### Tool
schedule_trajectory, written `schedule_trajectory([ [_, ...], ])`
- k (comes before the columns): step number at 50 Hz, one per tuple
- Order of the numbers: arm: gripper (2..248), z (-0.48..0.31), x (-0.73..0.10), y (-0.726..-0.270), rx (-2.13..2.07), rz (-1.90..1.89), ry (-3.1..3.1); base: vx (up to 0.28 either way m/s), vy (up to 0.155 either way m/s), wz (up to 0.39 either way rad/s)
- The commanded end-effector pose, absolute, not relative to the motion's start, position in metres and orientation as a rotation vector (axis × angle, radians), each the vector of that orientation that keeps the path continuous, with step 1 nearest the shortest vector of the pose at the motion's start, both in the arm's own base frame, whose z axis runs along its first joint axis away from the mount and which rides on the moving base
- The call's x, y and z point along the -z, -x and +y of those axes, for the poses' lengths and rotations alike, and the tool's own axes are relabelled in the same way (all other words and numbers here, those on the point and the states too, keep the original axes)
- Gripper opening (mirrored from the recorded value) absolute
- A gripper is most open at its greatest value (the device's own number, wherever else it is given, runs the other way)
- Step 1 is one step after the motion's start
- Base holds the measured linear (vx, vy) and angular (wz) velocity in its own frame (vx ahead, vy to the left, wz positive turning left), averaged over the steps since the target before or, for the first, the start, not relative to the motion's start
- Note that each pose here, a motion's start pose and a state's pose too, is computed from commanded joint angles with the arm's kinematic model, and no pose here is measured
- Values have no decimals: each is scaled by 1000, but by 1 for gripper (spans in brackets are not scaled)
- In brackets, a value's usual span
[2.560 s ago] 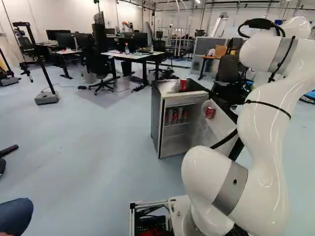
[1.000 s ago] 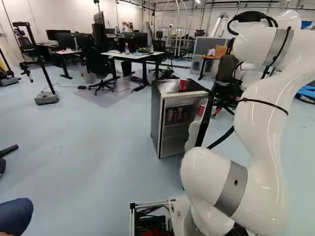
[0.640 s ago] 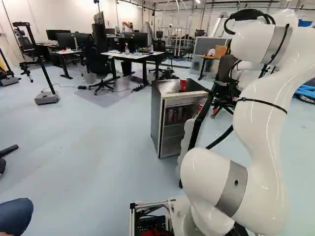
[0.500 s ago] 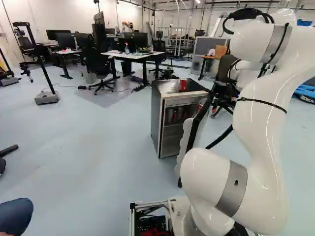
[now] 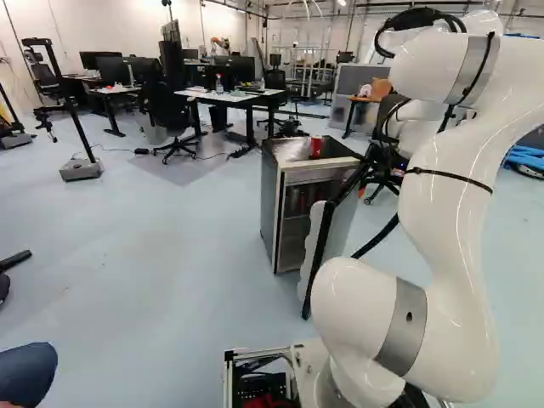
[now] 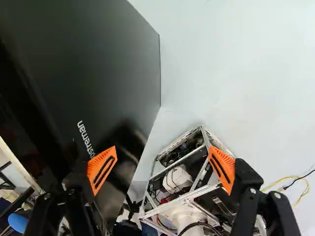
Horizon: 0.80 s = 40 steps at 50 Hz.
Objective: Grab a drink from the fridge
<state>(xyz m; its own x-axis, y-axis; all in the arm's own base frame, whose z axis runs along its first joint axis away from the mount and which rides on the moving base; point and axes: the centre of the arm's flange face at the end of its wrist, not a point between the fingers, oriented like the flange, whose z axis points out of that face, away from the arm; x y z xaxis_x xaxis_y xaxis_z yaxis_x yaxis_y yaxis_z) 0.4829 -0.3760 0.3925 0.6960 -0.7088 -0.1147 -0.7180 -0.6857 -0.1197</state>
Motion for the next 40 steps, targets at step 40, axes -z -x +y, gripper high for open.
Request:
schedule_trajectory([
  [40,247,-320,-390,-496,-69,1033,2836,0,0,0],
])
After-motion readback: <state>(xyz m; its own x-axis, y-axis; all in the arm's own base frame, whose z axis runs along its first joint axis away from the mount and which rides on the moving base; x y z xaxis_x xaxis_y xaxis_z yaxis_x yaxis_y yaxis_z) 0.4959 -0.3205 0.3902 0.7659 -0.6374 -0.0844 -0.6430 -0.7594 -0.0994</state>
